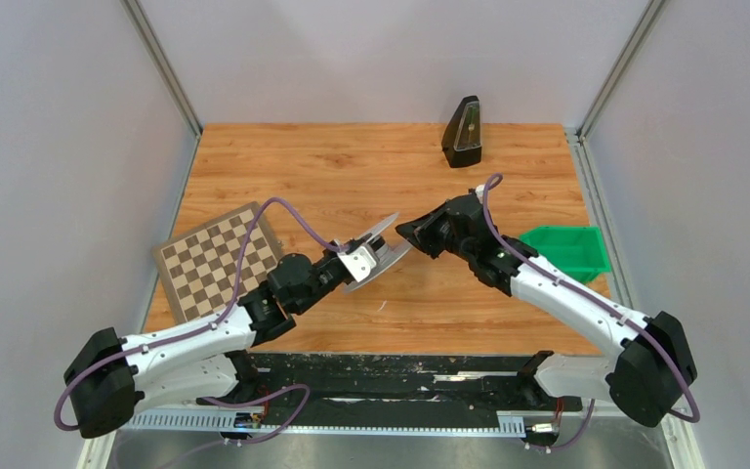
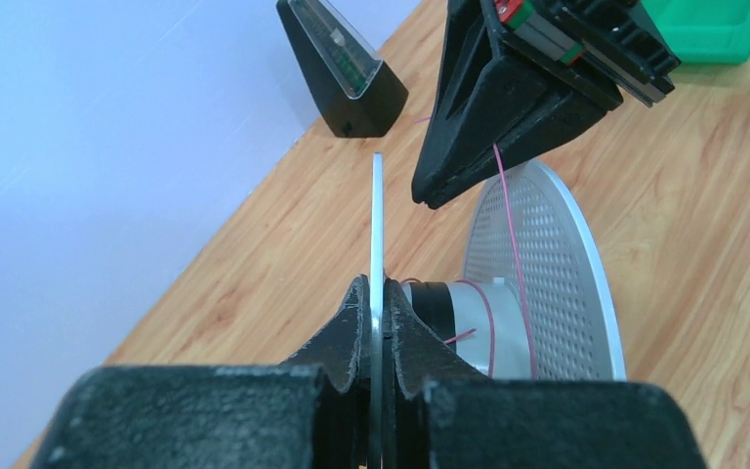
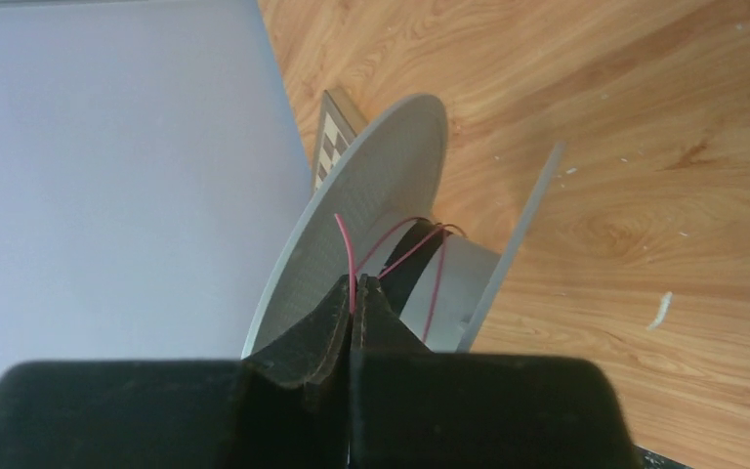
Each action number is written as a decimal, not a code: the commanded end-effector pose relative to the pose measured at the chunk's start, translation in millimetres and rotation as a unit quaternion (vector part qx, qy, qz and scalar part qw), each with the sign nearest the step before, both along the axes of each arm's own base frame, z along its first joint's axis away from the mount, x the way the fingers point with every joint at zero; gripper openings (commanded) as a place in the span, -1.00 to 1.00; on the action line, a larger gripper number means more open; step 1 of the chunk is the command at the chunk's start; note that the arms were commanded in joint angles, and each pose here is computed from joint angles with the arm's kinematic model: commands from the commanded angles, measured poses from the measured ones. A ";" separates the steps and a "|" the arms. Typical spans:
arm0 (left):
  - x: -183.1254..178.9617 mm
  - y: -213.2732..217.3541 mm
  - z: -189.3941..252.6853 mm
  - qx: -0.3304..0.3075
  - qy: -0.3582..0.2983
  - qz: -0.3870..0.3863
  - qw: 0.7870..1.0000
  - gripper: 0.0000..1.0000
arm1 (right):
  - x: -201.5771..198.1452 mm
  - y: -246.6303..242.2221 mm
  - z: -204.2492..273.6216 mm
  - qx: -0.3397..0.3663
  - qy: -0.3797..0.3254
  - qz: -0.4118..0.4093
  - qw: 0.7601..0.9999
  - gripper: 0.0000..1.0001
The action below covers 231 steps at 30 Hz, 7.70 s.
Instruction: Wrap the cables
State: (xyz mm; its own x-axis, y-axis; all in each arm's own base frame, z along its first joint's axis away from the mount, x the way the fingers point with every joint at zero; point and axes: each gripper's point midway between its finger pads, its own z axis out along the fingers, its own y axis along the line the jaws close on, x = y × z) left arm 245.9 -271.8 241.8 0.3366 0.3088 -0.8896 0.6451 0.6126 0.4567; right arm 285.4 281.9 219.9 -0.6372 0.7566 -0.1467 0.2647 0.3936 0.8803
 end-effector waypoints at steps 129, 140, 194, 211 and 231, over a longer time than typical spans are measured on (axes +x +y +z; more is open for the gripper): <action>12.6 -29.1 -30.9 0.034 -0.045 0.029 0.998 -1.00 | -20.3 -23.6 -82.4 0.003 0.137 0.049 0.989 -0.71; 1.2 -30.1 -42.5 0.064 -0.017 0.000 0.998 -0.79 | -12.2 -34.3 -83.5 -0.006 0.116 0.016 0.993 -1.00; -5.5 27.4 7.4 -0.001 0.043 0.097 0.994 0.00 | 26.0 -81.8 -120.8 -0.092 -0.016 -0.027 0.995 -1.00; -1.2 66.7 14.5 -0.049 0.171 0.129 0.976 0.10 | 46.9 -81.0 -163.4 -0.094 -0.011 0.013 0.995 -0.90; 5.0 -1.4 -40.8 -0.063 0.324 0.084 0.940 0.10 | 47.6 -95.8 -188.3 -0.117 0.016 0.012 0.993 -0.40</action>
State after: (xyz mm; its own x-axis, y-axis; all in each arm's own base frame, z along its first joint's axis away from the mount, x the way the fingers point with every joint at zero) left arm 241.8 -258.1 168.7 -0.3587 0.2766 -0.8916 0.6551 0.7549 -0.0294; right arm 329.1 195.3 26.7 -0.6861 0.6827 -0.2513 0.2843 0.5696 0.7712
